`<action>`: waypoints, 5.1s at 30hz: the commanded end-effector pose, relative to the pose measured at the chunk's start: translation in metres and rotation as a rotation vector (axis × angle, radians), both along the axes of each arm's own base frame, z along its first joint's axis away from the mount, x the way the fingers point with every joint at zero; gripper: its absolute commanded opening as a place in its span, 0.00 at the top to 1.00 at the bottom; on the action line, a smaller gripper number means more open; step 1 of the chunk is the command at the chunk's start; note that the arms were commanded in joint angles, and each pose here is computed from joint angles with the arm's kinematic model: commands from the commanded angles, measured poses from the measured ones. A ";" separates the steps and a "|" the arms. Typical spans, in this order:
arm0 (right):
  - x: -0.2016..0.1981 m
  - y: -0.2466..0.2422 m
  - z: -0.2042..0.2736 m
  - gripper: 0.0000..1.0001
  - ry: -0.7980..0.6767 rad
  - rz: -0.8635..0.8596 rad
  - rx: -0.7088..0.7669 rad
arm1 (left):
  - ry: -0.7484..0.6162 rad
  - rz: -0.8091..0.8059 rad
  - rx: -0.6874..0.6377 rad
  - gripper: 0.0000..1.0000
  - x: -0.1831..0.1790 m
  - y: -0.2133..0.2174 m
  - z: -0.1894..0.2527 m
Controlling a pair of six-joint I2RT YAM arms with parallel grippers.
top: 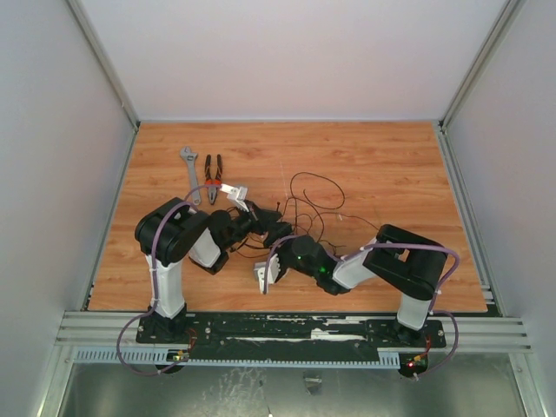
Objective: Zip-tie the wires
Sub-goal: Tie the cable at the center of the board.
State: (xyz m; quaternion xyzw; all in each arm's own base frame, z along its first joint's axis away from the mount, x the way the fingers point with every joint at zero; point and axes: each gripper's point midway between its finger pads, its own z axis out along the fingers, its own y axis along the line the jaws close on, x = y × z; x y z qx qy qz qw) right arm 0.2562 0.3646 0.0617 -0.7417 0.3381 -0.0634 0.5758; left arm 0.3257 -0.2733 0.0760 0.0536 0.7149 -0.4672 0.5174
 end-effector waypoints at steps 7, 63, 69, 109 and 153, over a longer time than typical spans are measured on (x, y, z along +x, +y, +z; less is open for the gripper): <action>-0.023 0.002 -0.023 0.04 0.053 0.023 -0.036 | -0.031 -0.005 -0.020 1.00 0.005 -0.002 0.008; -0.074 0.017 -0.036 0.13 -0.022 0.136 -0.058 | 0.054 -0.004 0.014 1.00 0.021 -0.012 0.002; -0.078 0.013 -0.031 0.13 0.003 0.114 -0.025 | 0.053 -0.003 0.022 1.00 0.022 -0.012 0.002; -0.064 0.021 0.006 1.00 0.583 0.095 0.130 | 0.003 -0.051 0.035 1.00 0.016 -0.015 0.013; -0.040 -0.027 0.047 1.00 1.378 0.036 0.332 | -0.472 -0.193 0.129 1.00 -0.030 -0.006 0.056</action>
